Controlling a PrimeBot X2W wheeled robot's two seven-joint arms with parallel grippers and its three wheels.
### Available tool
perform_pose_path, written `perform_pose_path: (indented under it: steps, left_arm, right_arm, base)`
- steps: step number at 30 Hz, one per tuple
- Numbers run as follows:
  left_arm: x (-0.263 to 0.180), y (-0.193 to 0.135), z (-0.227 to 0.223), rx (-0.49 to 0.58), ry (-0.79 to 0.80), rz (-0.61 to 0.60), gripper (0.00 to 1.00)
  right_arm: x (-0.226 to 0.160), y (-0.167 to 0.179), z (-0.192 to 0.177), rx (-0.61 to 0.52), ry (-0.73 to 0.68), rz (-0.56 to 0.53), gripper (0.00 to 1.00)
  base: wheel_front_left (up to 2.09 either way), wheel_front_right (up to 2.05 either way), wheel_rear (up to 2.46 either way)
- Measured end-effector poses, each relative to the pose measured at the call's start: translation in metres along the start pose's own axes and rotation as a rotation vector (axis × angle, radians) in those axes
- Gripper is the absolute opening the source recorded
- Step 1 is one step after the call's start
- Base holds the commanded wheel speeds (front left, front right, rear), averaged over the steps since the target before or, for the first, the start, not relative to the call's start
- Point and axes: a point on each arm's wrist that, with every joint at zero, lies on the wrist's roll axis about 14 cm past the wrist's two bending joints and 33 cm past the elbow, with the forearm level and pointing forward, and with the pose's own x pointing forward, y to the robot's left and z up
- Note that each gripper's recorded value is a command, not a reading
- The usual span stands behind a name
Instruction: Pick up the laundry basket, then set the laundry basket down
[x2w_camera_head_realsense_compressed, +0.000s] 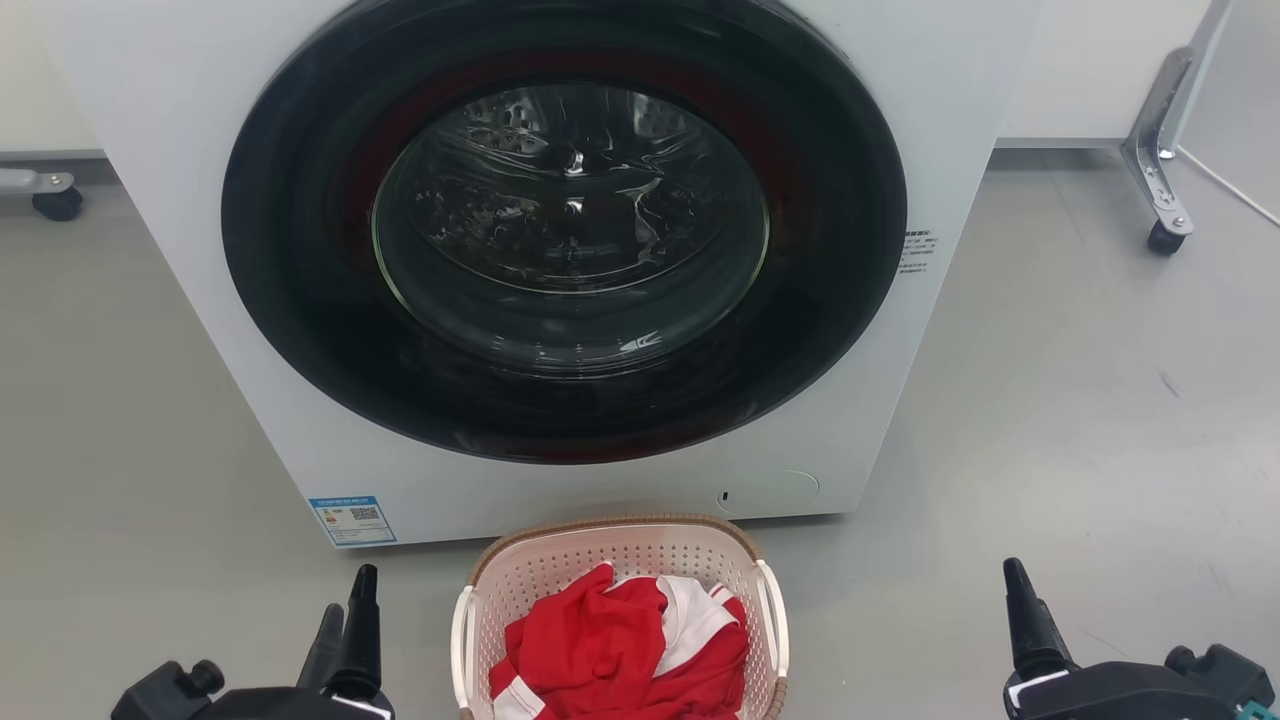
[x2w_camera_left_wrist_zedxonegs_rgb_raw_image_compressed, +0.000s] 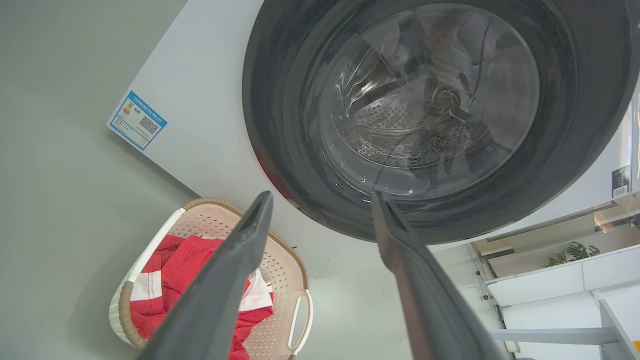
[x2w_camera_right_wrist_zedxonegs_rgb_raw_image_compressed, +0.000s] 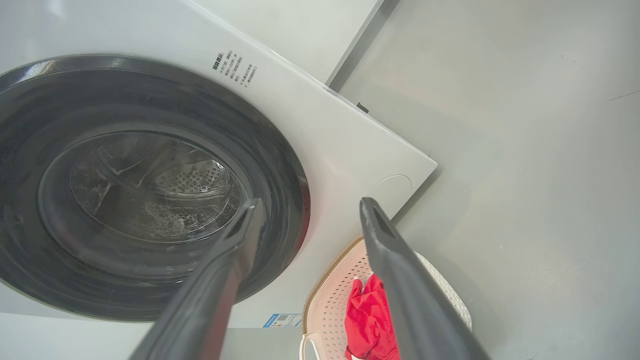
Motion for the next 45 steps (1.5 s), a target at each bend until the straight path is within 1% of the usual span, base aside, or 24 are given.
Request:
perform_pose_path:
  steps: [1, 8, 21, 23, 24, 31, 32, 45]
  left_arm:
    - [0.000, 0.000, 0.000, 0.000, 0.000, 0.000, 1.00]
    - [0.001, -0.006, -0.001, 0.189, -0.004, -0.018, 1.00]
    - [0.001, -0.020, 0.001, 0.465, -0.048, -0.060, 1.00]
    - [0.001, -0.022, 0.003, 0.498, -0.060, -0.065, 1.00]
    - [0.001, -0.022, 0.003, 0.498, -0.060, -0.065, 1.00]
    - [0.000, -0.033, 0.004, 0.623, -0.097, -0.096, 1.00]
    - [-0.001, -0.036, 0.005, 0.662, -0.108, -0.107, 1.00]
    - [-0.010, -0.051, 0.008, 0.870, -0.194, -0.150, 1.00]
  right_arm:
    - [0.000, 0.000, 0.000, 0.000, 0.000, 0.000, 1.00]
    - [0.003, 0.009, -0.003, -0.138, -0.006, 0.021, 1.00]
    - [0.004, 0.025, -0.003, -0.361, -0.044, 0.063, 1.00]
    - [0.004, 0.026, -0.003, -0.395, -0.053, 0.066, 1.00]
    - [0.004, 0.026, -0.003, -0.395, -0.053, 0.066, 1.00]
    - [0.002, 0.036, -0.003, -0.507, -0.082, 0.093, 1.00]
    - [0.002, 0.039, -0.003, -0.543, -0.091, 0.105, 1.00]
    - [-0.003, 0.060, -0.002, -0.743, -0.168, 0.166, 1.00]
  base:
    - [0.00, 0.00, 0.00]
    - [0.00, 0.00, 0.00]
    - [0.00, 0.00, 0.00]
    - [0.00, 0.00, 0.00]
    - [0.00, 0.00, 0.00]
    - [0.00, 0.00, 0.00]
    - [0.00, 0.00, 0.00]
    - [0.00, 0.00, 0.00]
